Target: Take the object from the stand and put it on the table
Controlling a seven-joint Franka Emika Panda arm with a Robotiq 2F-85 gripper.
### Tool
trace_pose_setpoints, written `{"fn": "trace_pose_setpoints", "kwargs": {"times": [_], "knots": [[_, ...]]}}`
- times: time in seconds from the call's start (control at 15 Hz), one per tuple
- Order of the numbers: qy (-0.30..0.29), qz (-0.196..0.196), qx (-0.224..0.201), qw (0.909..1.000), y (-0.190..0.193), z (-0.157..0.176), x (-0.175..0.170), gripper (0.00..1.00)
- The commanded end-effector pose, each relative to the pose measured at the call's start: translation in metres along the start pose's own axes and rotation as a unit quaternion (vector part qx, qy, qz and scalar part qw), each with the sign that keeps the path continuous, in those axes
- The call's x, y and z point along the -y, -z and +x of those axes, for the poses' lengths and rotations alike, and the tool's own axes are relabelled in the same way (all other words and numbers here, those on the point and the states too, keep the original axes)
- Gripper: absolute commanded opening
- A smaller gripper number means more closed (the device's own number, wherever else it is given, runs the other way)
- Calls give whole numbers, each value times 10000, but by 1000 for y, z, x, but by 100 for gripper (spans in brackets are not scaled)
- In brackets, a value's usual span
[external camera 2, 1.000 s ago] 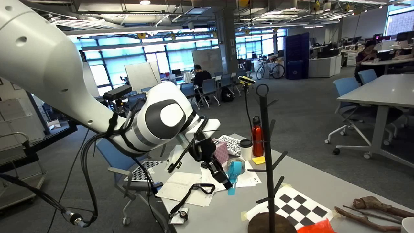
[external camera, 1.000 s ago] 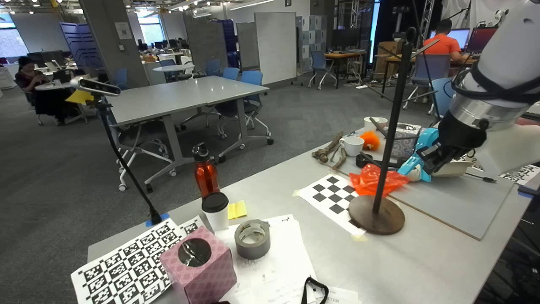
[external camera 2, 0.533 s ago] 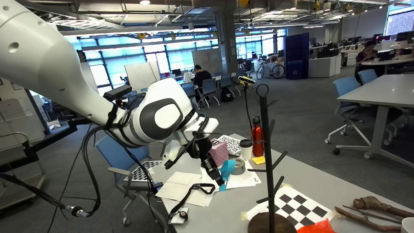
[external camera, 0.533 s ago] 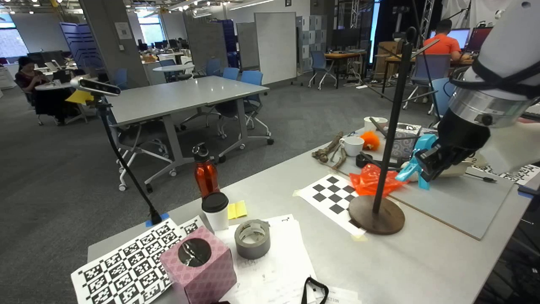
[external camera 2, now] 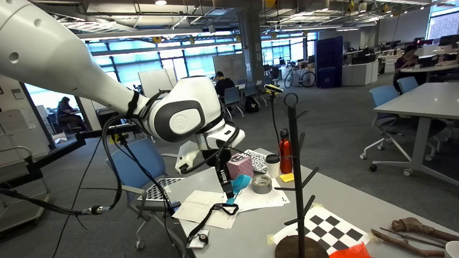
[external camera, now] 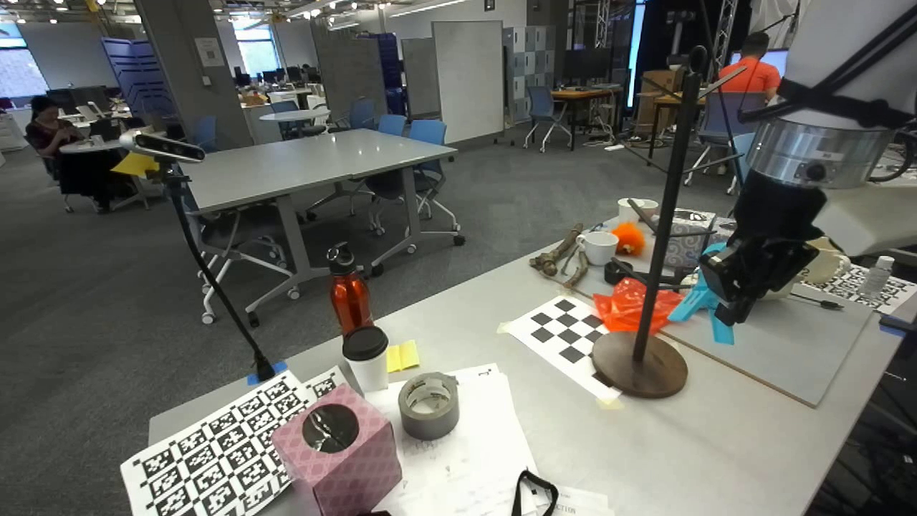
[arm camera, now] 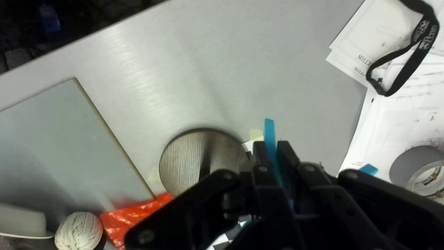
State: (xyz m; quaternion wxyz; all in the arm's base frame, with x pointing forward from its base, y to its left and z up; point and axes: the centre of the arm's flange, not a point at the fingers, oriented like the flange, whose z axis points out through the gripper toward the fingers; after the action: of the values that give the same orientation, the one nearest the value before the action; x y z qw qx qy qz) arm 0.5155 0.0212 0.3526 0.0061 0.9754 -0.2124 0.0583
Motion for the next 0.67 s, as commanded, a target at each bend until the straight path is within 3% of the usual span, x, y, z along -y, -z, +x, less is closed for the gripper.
{"fn": "trace_pose_setpoints", "kwargs": {"times": [0.0, 0.2, 0.6], "knots": [[-39, 53, 629, 9980, 6, 25, 9, 3], [-123, -55, 896, 9959, 0, 35, 15, 3], [-228, -253, 967, 9947, -29, 58, 30, 3]]}}
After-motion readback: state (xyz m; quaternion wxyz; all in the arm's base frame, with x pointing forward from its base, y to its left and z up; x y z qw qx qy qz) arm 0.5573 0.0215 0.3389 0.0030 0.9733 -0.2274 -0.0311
